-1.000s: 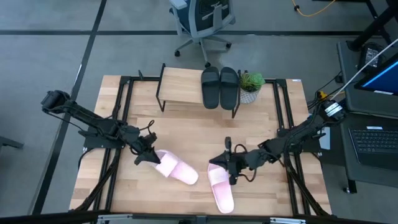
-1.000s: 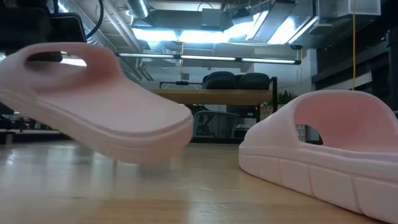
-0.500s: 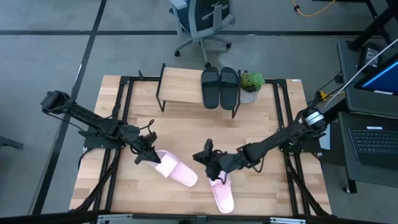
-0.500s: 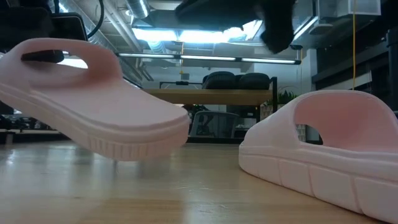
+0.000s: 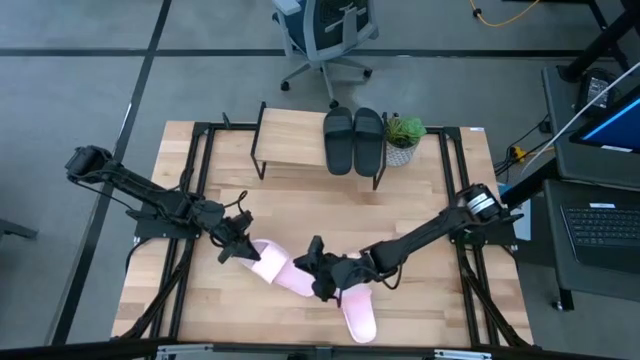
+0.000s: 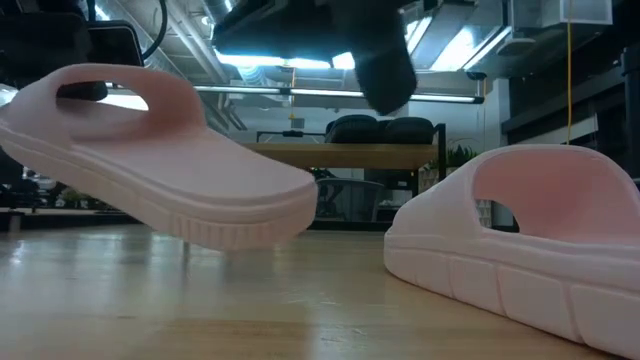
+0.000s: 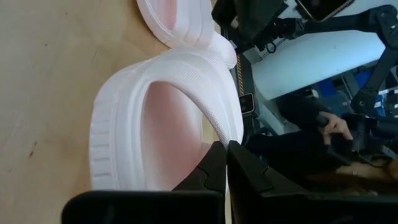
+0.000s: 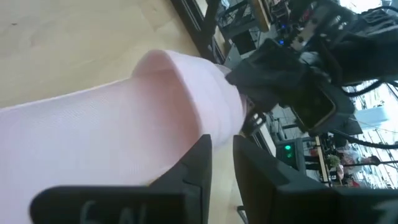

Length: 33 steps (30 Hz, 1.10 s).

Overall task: Pick and place slides into the shelf
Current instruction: Put the left pink slides on the shelf

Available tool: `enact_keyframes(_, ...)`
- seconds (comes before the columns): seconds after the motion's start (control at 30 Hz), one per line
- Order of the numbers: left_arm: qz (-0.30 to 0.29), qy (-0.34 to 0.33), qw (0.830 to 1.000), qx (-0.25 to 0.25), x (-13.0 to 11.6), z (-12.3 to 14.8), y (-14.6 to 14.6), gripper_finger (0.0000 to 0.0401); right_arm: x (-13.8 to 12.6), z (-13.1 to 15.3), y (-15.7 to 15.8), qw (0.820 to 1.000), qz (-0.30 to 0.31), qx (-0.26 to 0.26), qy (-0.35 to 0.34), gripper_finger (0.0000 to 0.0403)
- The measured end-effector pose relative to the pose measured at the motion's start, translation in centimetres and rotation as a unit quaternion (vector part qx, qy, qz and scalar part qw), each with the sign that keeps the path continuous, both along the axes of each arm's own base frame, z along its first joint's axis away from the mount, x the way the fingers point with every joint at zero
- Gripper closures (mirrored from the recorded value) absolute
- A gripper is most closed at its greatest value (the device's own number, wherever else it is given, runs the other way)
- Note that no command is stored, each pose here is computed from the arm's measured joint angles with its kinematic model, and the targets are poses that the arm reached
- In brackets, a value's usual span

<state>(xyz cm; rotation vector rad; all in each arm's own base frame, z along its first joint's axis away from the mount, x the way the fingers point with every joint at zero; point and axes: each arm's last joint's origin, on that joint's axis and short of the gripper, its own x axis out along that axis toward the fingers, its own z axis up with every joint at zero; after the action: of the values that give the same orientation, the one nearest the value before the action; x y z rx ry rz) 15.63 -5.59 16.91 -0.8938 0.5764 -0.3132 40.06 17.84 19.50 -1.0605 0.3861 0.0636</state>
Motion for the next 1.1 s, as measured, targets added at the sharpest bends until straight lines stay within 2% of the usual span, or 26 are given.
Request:
enact_keyframes(0.53, 0.008, 0.006, 1.0, -0.011, 0.0, 0.0, 0.0, 0.0401, 0.7, -0.2, 0.7, 0.998, 0.062, 0.033, -0.004, 0.0333)
enact_keyframes(0.83, 0.047, 0.016, 0.998, -0.031, 0.1, 0.0, 0.2, 0.0401, 1.2, -0.1, -0.4, 0.998, 0.051, 0.032, -0.008, 0.0333)
enact_keyframes(1.1, 0.059, 0.009, 0.997, -0.039, 0.3, 0.2, 0.6, 0.0401, 1.5, -0.2, -1.1, 0.999, 0.052, 0.01, -0.003, 0.0333)
